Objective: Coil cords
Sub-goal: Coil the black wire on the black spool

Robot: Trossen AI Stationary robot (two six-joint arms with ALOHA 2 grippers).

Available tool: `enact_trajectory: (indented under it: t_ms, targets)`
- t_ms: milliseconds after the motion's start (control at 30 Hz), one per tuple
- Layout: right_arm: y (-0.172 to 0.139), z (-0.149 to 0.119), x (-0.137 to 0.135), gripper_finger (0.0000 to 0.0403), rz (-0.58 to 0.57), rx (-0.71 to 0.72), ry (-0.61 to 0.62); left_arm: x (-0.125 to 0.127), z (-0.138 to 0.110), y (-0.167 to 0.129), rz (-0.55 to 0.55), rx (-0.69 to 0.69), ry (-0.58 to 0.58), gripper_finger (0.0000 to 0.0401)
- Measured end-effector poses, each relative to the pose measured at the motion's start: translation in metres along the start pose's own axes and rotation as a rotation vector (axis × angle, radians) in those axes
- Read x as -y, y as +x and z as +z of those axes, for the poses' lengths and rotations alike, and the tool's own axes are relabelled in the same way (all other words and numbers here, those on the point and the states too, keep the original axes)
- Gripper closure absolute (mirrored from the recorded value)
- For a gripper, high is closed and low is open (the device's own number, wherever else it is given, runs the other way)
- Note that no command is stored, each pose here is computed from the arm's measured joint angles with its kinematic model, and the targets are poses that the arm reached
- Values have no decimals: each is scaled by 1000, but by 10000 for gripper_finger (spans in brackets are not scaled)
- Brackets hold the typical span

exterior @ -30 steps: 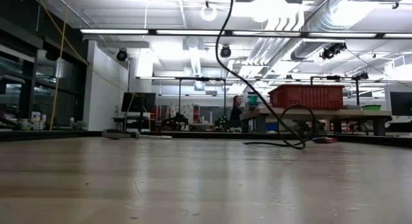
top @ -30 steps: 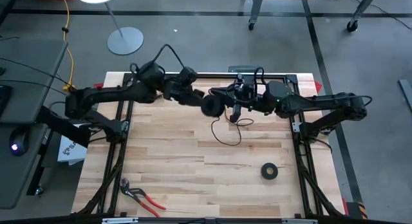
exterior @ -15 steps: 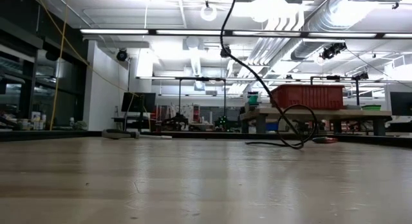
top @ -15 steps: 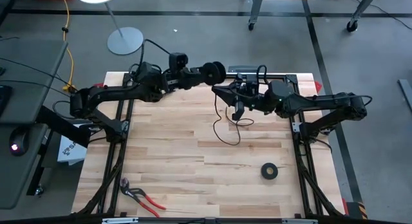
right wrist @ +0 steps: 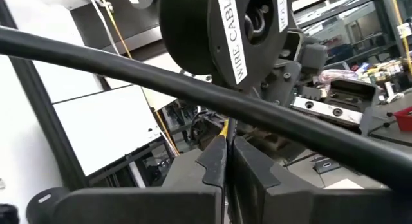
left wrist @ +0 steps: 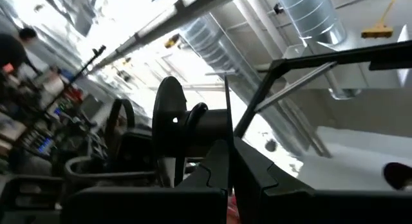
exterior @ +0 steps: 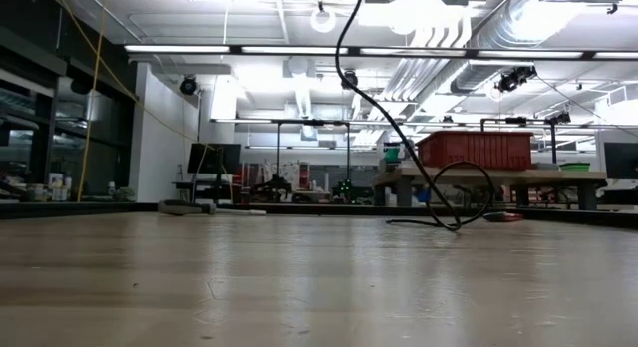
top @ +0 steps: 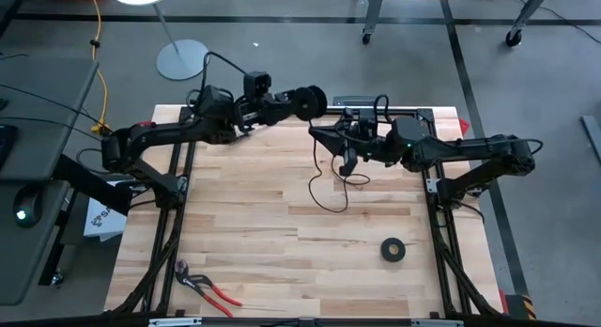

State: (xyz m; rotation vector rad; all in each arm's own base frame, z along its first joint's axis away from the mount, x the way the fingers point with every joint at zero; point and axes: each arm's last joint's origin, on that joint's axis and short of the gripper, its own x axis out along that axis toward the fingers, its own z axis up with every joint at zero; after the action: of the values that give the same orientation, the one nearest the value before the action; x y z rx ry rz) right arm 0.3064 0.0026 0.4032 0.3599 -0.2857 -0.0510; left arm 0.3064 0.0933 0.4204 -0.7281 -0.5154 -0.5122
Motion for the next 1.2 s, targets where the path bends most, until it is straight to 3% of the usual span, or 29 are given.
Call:
enact_trajectory:
  t_ms: [267, 500, 700, 1000, 1200]
  targets:
    - [0, -2, 0, 379, -5, -16, -9, 10, 9, -5, 68, -61, 19, 401]
    - [0, -11, 3, 299, -43, -93, -16, 29, 16, -10, 143, -111, 112, 401]
    - [-1, -18, 8, 248, -95, -165, -34, 50, 25, -14, 124, -72, 177, 401]
    - [2, -23, 13, 242, -138, -173, -115, 59, 23, -12, 133, -51, 183, 401]
    - [11, -40, 19, 242, -183, -213, -182, 57, 17, -11, 165, -62, 195, 401]
